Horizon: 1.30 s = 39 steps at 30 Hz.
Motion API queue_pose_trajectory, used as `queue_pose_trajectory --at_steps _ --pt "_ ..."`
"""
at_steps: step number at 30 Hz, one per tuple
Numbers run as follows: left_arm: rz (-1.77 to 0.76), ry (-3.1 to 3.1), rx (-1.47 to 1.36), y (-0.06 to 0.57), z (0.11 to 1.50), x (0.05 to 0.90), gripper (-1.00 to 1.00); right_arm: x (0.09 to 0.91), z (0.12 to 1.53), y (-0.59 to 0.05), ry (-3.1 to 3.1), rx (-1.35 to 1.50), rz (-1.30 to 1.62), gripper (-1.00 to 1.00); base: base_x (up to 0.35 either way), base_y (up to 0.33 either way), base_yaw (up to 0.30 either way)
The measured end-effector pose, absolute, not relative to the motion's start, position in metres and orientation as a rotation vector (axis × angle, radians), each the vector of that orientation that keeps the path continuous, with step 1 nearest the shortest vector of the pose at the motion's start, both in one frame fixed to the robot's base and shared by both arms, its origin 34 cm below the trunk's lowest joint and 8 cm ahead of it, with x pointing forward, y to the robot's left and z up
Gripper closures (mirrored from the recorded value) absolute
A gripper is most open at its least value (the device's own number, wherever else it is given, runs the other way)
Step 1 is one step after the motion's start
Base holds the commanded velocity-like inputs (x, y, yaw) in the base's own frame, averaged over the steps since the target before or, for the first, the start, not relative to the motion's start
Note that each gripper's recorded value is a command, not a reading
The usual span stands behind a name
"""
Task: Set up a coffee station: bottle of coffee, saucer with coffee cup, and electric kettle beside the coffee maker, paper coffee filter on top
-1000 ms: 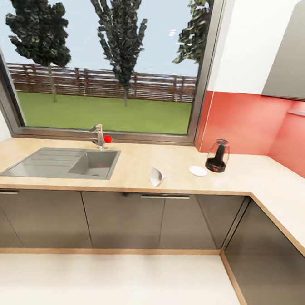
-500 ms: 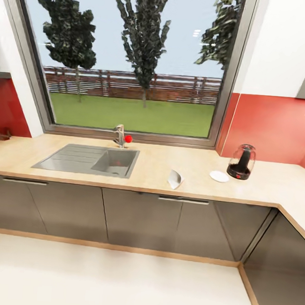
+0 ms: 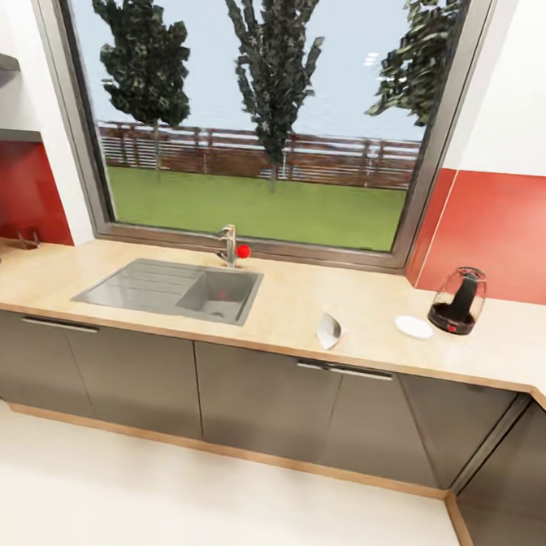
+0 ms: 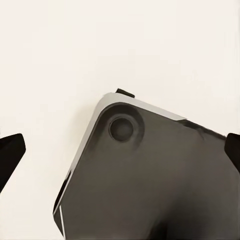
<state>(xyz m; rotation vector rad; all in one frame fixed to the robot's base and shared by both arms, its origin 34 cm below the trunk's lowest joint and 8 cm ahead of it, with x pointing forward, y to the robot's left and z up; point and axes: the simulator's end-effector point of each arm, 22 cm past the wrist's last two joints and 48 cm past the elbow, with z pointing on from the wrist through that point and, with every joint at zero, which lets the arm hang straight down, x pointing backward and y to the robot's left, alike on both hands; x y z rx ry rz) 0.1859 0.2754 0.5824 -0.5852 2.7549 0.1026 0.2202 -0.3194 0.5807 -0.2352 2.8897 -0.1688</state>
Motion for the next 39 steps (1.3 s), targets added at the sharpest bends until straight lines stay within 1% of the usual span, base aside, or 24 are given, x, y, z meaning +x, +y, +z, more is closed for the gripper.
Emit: queue_pose_trajectory --at_steps 7,22,25,32,39 --pt "0.097 2.755 -0.585 0.272 0.582 0.186 -1.00 0.221 0.581 -0.320 2.888 -0.225 -0.171 -1.00 0.235 -0.108 -0.148" --pt "0.093 2.740 -0.585 0.271 0.583 0.191 -1.00 0.227 0.582 -0.319 2.874 -0.223 -0.170 -1.00 0.016 -0.010 -0.225" --pt "0.093 2.738 -0.584 0.271 0.583 0.192 -1.00 0.227 0.582 -0.319 2.873 -0.224 -0.170 -1.00 0.073 -0.093 -0.051" --pt "0.089 2.736 -0.580 0.270 0.584 0.192 -1.00 0.226 0.582 -0.321 2.876 -0.219 -0.168 -1.00 0.227 -0.228 -0.005" --pt "0.092 2.736 -0.581 0.271 0.584 0.192 -1.00 0.201 0.578 -0.322 2.928 -0.223 -0.165 -1.00 0.206 -0.149 0.000"
